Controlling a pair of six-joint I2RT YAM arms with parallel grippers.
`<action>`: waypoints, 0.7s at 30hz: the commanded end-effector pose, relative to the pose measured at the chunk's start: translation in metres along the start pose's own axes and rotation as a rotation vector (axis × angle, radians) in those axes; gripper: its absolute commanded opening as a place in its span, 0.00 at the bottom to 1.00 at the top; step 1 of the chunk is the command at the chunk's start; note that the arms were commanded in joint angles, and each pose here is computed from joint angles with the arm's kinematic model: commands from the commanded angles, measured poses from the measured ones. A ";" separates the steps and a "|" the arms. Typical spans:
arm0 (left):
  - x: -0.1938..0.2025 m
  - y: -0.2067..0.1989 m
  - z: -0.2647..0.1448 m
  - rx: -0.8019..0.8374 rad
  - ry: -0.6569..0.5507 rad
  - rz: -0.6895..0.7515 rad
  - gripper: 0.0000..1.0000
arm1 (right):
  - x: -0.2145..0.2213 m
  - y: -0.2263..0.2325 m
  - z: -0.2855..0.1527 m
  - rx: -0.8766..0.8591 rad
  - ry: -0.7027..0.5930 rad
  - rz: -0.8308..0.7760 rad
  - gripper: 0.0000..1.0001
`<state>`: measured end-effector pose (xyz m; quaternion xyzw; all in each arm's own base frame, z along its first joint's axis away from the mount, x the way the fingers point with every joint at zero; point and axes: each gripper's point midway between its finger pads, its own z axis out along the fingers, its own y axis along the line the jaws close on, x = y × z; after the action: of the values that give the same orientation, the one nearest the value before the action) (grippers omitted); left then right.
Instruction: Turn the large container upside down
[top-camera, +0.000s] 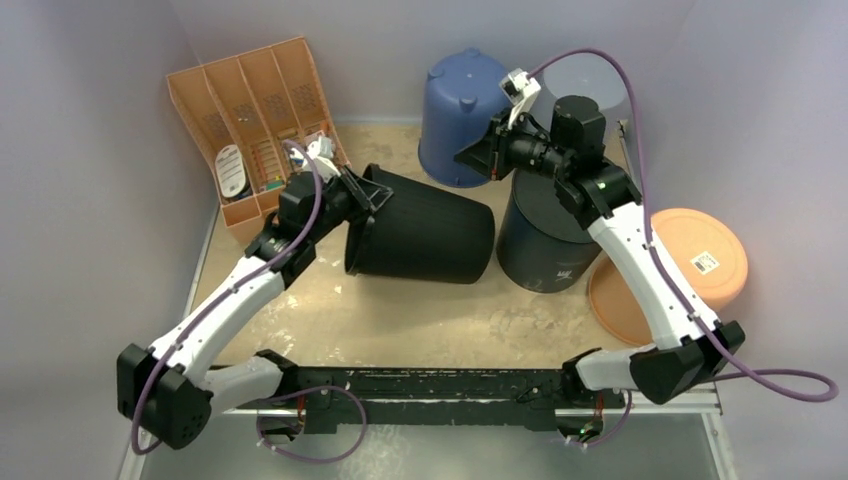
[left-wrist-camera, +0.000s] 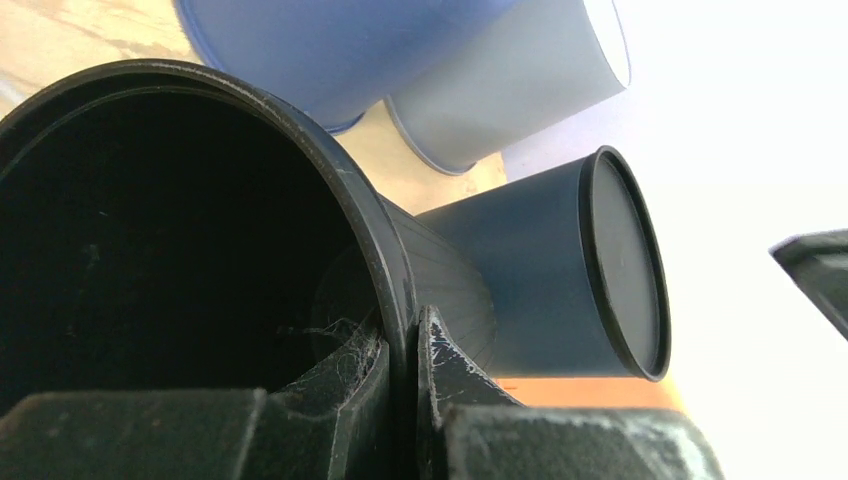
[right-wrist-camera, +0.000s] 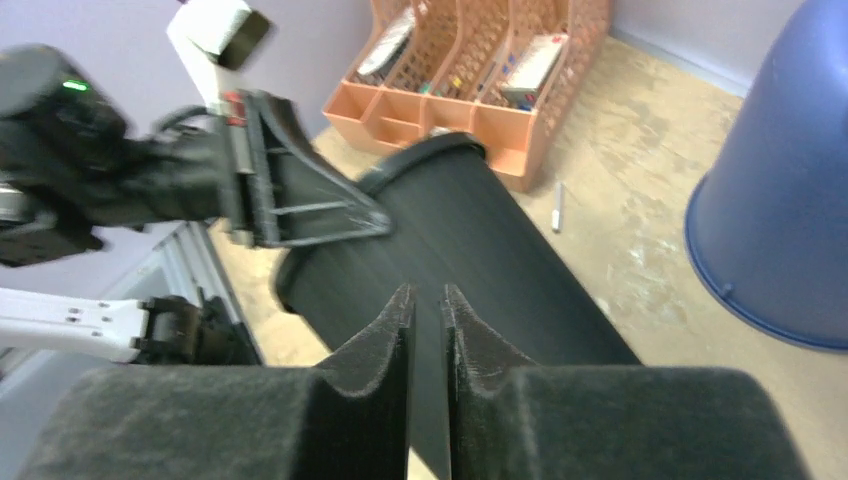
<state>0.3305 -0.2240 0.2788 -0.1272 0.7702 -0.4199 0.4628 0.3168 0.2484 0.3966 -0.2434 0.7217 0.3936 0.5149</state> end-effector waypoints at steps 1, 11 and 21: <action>-0.013 0.021 -0.033 -0.124 -0.064 0.110 0.00 | 0.007 -0.018 0.005 0.079 0.044 0.017 0.21; -0.077 -0.018 -0.091 -0.154 -0.273 0.114 0.00 | 0.096 -0.095 0.008 0.486 0.379 -0.033 0.38; -0.108 -0.024 -0.111 -0.243 -0.339 0.186 0.00 | 0.135 -0.148 -0.042 0.848 0.502 -0.112 0.52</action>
<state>0.2918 -0.1250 0.3561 -0.1803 0.7621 -0.2545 0.5673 0.3609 0.1826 0.2377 -0.1657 0.8987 0.0691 0.4001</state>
